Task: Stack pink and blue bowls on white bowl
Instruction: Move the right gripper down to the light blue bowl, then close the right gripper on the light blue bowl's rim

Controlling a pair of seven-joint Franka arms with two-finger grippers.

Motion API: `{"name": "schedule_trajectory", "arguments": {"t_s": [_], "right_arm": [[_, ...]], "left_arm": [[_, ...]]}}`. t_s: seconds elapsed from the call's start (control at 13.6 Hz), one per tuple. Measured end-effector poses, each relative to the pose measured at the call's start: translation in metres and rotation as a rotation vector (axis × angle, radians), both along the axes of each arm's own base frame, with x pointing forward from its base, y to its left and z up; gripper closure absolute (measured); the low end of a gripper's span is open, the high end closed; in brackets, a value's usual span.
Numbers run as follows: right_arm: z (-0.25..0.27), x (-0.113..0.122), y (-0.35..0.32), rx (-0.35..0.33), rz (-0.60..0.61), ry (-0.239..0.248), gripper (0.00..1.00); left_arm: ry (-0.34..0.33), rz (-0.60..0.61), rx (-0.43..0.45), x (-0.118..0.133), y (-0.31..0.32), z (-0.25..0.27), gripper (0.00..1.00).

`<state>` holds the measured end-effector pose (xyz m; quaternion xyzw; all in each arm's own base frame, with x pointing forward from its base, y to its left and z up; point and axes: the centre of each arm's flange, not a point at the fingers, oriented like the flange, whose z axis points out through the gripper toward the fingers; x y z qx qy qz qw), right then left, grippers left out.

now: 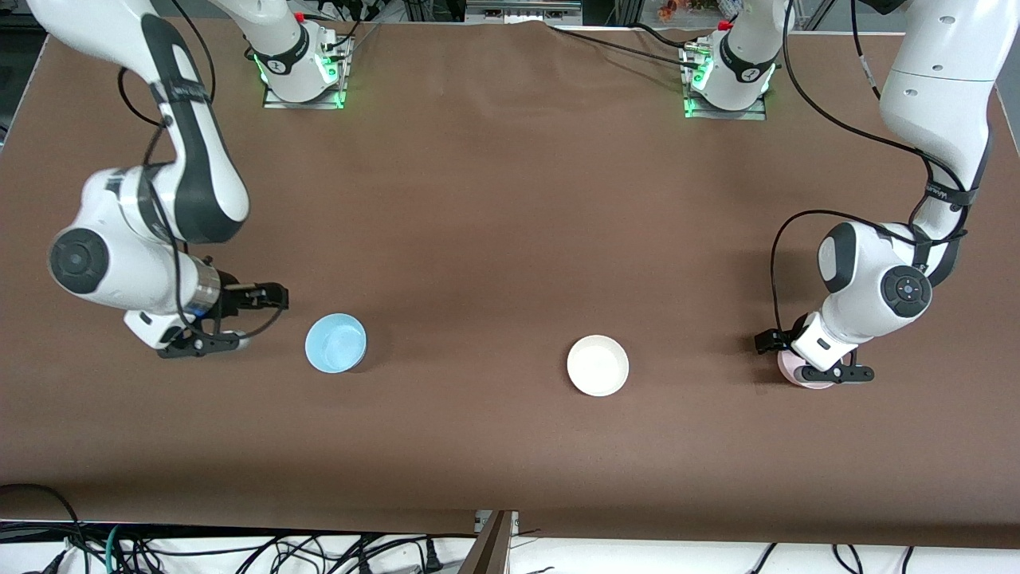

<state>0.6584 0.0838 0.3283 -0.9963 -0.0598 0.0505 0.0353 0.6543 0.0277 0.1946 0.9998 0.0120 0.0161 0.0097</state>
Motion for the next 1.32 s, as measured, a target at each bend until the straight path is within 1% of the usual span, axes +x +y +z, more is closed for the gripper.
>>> {"name": "schedule_trajectory", "arguments": {"t_s": [0.07,0.15,0.22,0.37,0.44,0.51,0.59,0.66,0.73,0.81,0.88,0.95,1.03,1.1,1.17,1.25,1.32], "right_arm": [[-0.009,0.003,0.0,-0.001,-0.004,-0.009,0.0],[-0.019,0.005,0.0,-0.002,-0.006,-0.017,0.0],[-0.031,0.007,0.001,-0.001,-0.01,-0.021,0.0],[-0.054,0.009,0.005,0.023,-0.031,-0.018,0.0],[-0.064,0.01,0.008,0.036,-0.042,-0.016,0.0],[-0.073,0.011,0.011,0.041,-0.046,-0.019,0.0],[-0.081,0.011,0.013,0.042,-0.046,-0.024,0.01],[-0.087,0.012,0.016,0.041,-0.044,-0.028,0.04],[-0.092,0.012,0.017,0.04,-0.043,-0.03,0.04],[-0.095,0.013,0.018,0.039,-0.043,-0.03,0.11],[-0.097,0.014,0.018,0.038,-0.042,-0.029,0.11],[-0.098,0.015,0.02,0.038,-0.039,-0.03,0.17],[-0.1,0.016,0.023,0.038,-0.035,-0.029,0.3],[-0.103,0.016,0.026,0.037,-0.031,-0.028,0.38],[-0.105,0.016,0.028,0.037,-0.029,-0.029,0.38],[-0.107,0.017,0.029,0.036,-0.027,-0.032,0.45],[-0.107,0.017,0.029,0.036,-0.027,-0.034,0.47]], "left_arm": [[-0.002,0.001,0.0,0.0,0.0,0.0,0.03],[-0.006,0.001,-0.001,0.001,0.0,0.0,0.08],[-0.01,0.002,-0.001,0.001,0.0,0.0,0.09],[-0.019,0.002,-0.002,0.001,-0.001,-0.002,0.12],[-0.02,0.003,-0.002,0.0,-0.001,-0.002,0.16],[-0.021,0.003,-0.002,0.0,-0.001,-0.002,0.22],[-0.021,0.003,-0.002,0.0,-0.001,-0.002,0.22],[-0.022,0.003,-0.002,0.0,-0.001,-0.002,0.29],[-0.022,0.003,-0.002,0.0,-0.001,-0.002,0.33],[-0.022,0.003,-0.002,0.0,-0.001,-0.002,0.34],[-0.022,0.003,-0.002,0.0,-0.001,-0.002,0.4],[-0.023,0.004,-0.002,0.0,-0.001,-0.002,0.4],[-0.024,0.004,-0.002,0.0,0.0,-0.002,0.45],[-0.025,0.004,-0.002,0.0,0.0,-0.002,0.45],[-0.025,0.005,-0.002,0.0,0.0,-0.002,0.52],[-0.025,0.005,-0.002,0.0,0.0,-0.002,0.56],[-0.025,0.005,-0.002,0.0,0.0,-0.002,0.56]]}}
